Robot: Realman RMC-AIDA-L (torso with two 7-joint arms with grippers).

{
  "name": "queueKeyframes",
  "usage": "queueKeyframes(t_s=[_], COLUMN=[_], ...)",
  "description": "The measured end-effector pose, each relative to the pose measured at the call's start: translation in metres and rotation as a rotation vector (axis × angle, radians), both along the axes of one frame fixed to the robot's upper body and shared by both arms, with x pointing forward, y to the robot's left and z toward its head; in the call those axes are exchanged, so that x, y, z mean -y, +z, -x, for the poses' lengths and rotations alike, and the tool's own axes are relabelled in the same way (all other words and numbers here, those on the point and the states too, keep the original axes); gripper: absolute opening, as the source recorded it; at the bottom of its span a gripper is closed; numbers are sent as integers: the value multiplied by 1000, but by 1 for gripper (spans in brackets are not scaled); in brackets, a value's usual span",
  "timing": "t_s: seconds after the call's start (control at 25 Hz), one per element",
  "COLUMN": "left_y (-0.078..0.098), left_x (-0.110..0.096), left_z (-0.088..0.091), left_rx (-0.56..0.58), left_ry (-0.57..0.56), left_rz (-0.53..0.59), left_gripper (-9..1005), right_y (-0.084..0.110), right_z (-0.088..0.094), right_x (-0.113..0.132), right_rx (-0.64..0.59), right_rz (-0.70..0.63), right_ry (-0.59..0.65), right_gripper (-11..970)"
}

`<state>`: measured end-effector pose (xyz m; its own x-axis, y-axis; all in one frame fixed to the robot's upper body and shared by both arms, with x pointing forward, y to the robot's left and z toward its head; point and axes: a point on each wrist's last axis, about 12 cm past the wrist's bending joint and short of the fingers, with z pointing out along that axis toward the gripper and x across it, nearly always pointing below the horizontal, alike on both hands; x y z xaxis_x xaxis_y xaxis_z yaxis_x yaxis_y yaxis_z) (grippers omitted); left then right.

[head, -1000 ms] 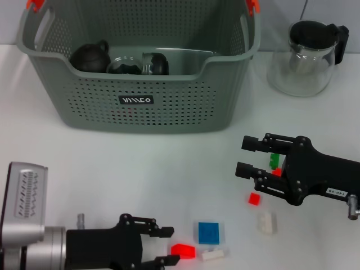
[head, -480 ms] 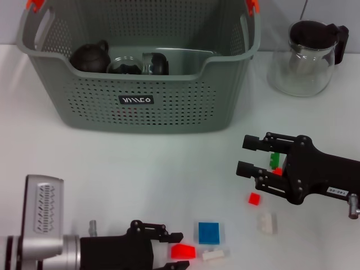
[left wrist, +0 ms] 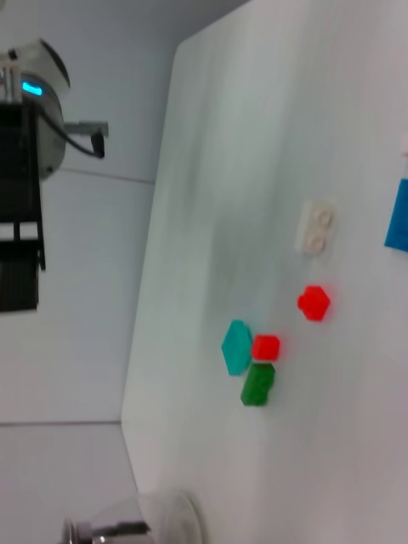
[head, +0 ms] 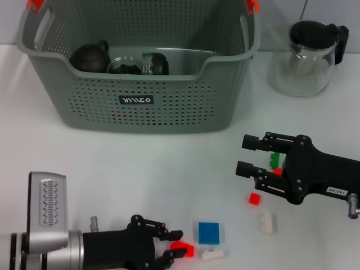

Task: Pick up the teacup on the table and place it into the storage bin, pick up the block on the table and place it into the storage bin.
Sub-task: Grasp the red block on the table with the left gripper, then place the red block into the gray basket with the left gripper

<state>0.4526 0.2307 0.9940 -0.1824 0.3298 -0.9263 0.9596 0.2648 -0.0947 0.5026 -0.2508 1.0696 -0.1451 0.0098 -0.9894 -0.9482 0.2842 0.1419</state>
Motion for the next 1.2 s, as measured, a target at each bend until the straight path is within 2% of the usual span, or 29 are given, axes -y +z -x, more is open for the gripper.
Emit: queueKeyframes(t_s=[0.04, 0.24, 0.64, 0.76, 0.96, 1.2], left_y=[0, -1, 4, 17, 49, 90], left_x=[0, 0, -3, -13, -45, -76], left_z=[-1, -2, -2, -7, -18, -43], left_rx=[-3, -5, -19, -45, -120, -220], left_ry=[5, -1, -10, 9, 69, 162], left_rz=[-6, -14, 9, 63, 181, 307], left_gripper=[383, 193, 192, 192, 195, 205], right_y=[0, 0, 0, 0, 0, -1], right_z=[0, 0, 0, 0, 0, 1], right_x=[0, 0, 0, 0, 0, -1], right_rx=[1, 1, 1, 0, 0, 0], right_rz=[0, 0, 0, 0, -1, -2], right_ry=[0, 0, 0, 0, 0, 0], right_gripper=[564, 564, 564, 563, 563, 564])
